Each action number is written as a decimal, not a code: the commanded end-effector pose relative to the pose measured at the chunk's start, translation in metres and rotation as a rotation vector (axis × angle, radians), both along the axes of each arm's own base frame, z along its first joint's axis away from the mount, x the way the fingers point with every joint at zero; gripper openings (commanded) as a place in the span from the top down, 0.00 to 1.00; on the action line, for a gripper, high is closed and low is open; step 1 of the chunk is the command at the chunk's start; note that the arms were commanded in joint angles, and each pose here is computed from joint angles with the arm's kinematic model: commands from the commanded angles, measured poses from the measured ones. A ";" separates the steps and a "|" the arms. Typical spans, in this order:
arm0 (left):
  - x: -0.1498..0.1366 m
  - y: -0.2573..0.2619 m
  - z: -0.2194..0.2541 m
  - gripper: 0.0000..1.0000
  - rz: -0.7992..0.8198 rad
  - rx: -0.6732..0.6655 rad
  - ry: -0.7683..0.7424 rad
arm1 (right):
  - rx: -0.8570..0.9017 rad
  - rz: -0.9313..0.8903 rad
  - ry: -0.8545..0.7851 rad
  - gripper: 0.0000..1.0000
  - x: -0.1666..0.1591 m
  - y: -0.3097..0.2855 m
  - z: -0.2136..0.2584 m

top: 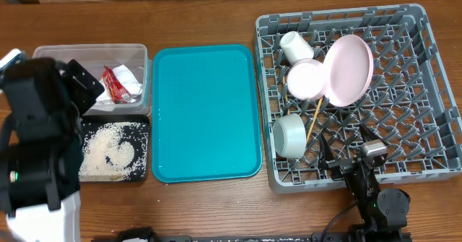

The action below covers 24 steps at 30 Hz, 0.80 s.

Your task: Sort waste into correct bins and load items into the dishwasher

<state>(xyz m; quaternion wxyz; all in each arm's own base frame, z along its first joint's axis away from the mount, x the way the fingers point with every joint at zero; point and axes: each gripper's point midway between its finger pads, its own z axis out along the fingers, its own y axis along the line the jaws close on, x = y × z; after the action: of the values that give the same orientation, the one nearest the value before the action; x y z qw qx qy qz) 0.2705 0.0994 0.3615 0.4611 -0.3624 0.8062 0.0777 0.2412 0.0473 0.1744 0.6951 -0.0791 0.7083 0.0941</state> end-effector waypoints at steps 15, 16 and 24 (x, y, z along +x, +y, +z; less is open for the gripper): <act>-0.076 -0.011 -0.093 0.00 0.006 -0.024 0.074 | -0.003 0.002 -0.008 0.00 0.000 0.000 -0.001; -0.079 -0.011 -0.102 0.00 0.007 -0.025 0.087 | -0.003 0.003 -0.008 0.00 0.000 0.000 -0.001; -0.086 -0.016 -0.164 0.00 -0.013 -0.043 0.090 | -0.003 0.003 -0.008 0.00 0.000 0.000 -0.001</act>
<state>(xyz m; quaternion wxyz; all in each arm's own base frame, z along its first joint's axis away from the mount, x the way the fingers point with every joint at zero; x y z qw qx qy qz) 0.1828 0.0870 0.2120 0.4104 -0.3604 0.8327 0.0905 0.2412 0.0473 0.1746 0.6955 -0.0791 0.7079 0.0941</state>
